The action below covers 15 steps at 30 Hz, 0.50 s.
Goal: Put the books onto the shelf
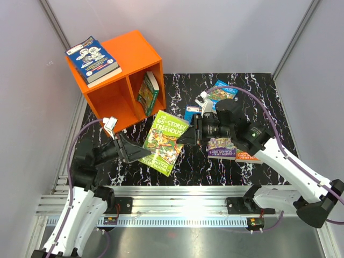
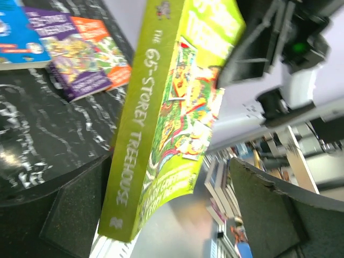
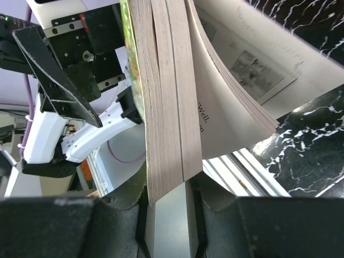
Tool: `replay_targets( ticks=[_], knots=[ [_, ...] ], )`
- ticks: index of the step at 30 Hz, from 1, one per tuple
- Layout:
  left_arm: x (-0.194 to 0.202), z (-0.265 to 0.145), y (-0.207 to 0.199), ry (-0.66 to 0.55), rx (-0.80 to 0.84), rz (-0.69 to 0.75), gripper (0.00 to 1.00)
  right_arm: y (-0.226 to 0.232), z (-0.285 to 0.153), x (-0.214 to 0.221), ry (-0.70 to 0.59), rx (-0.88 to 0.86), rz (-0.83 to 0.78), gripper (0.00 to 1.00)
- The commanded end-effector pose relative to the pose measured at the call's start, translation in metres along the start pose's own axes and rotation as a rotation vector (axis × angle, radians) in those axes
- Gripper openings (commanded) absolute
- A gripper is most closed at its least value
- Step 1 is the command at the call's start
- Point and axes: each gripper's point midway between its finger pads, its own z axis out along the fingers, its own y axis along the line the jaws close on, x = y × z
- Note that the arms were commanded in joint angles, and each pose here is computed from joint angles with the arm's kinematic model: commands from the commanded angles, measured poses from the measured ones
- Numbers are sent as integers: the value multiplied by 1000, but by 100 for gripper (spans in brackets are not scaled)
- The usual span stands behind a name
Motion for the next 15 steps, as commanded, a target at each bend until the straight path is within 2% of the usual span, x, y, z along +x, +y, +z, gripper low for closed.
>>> replay_targets(
  ticks=[1, 3, 5, 7, 9, 10, 14, 15],
  knots=[
    [1, -7, -54, 68, 165, 103, 89, 39, -10, -24, -63, -132, -26, 0],
    [-2, -5, -66, 83, 179, 113, 83, 45, -7, -29, -76, -157, -23, 0],
    [-3, -2, -74, 97, 170, 127, 82, 51, -5, -35, -79, -180, -8, 0],
    [-5, 5, -69, 106, 147, 124, 78, 58, -2, -41, -80, -203, -8, 0],
    [-5, 14, -69, 128, 144, 112, 67, 61, 0, -44, -73, -208, -10, 0],
    [-4, 18, -68, 138, 142, 114, 59, 66, -3, -48, -86, -216, -21, 0],
    [-8, 31, -68, 153, 51, 133, 0, 68, -6, -54, -92, -193, -30, 0],
    [-19, 35, -53, 102, -43, 157, 0, 68, -7, -55, -95, -184, -38, 0]
  ],
)
